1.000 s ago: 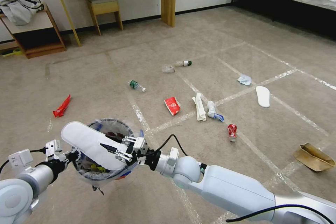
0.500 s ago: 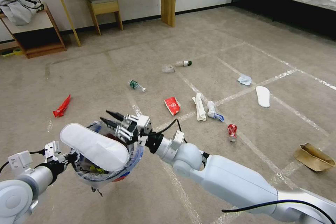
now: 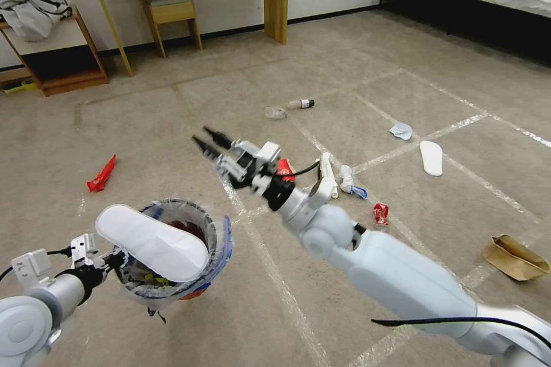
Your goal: Pick up the trash bin and place the garbage on the floor into it.
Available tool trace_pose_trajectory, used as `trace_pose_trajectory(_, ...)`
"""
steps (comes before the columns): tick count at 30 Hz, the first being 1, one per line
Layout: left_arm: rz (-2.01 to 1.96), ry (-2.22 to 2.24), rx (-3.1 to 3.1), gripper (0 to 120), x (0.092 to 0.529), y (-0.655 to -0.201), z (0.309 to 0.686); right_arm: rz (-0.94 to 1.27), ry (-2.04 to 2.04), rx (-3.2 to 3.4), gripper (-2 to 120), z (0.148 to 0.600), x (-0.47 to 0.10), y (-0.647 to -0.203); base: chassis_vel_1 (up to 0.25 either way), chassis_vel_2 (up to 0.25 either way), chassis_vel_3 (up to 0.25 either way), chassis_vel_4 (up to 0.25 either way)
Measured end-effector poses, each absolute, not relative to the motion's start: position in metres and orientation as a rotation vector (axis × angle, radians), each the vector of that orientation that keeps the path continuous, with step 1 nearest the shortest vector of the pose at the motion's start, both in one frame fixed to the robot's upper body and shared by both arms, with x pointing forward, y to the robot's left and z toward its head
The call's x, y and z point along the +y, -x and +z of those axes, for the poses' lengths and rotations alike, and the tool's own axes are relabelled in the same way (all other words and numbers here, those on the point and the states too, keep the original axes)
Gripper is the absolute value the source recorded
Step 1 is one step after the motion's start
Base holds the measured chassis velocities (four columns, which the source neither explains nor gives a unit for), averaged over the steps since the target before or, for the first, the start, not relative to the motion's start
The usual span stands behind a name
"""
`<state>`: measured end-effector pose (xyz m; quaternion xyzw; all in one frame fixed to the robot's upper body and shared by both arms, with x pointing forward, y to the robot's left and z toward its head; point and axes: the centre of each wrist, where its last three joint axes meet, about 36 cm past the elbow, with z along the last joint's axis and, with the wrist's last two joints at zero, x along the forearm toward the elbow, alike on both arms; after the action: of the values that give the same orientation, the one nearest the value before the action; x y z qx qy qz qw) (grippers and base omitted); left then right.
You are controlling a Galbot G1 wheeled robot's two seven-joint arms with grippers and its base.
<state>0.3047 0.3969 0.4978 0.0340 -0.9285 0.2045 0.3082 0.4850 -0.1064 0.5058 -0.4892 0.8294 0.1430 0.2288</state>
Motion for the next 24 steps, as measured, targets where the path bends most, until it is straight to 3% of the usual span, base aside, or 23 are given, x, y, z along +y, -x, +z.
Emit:
trace_pose_trajectory(4, 0.542, -0.096, -2.453, 1, 0.398, -0.305, 0.496, 0.378, 1.254, 2.314, 45, 0.518, -0.136, -0.493, 0.0, 0.0, 0.0, 0.0)
trace_pose_trajectory(6, 0.543, -0.104, -2.449, 1, 0.399, -0.304, 0.494, 0.36, 1.136, 2.356, 59, 0.528, -0.171, -0.497, 0.0, 0.0, 0.0, 0.0)
trace_pose_trajectory(10, 0.548, -0.112, -2.446, 1, 0.4, -0.303, 0.492, 0.341, 1.006, 2.391, 69, 0.537, -0.206, -0.497, 0.0, 0.0, 0.0, 0.0)
trace_pose_trajectory(12, 0.556, -0.119, -2.444, 1, 0.399, -0.302, 0.49, 0.304, 0.843, 2.455, 83, 0.543, -0.239, -0.491, 0.0, 0.0, 0.0, 0.0)
trace_pose_trajectory(16, 0.558, -0.132, -2.448, 1, 0.4, -0.3, 0.49, 0.187, 0.591, 2.556, 95, 0.538, -0.279, -0.477, 0.0, 0.0, 0.0, 0.0)
trace_pose_trajectory(24, 0.554, -0.14, -2.477, 1, 0.396, -0.295, 0.498, 0.06, 0.193, 2.66, 99, 0.529, -0.321, -0.442, 0.0, 0.0, 0.0, 0.0)
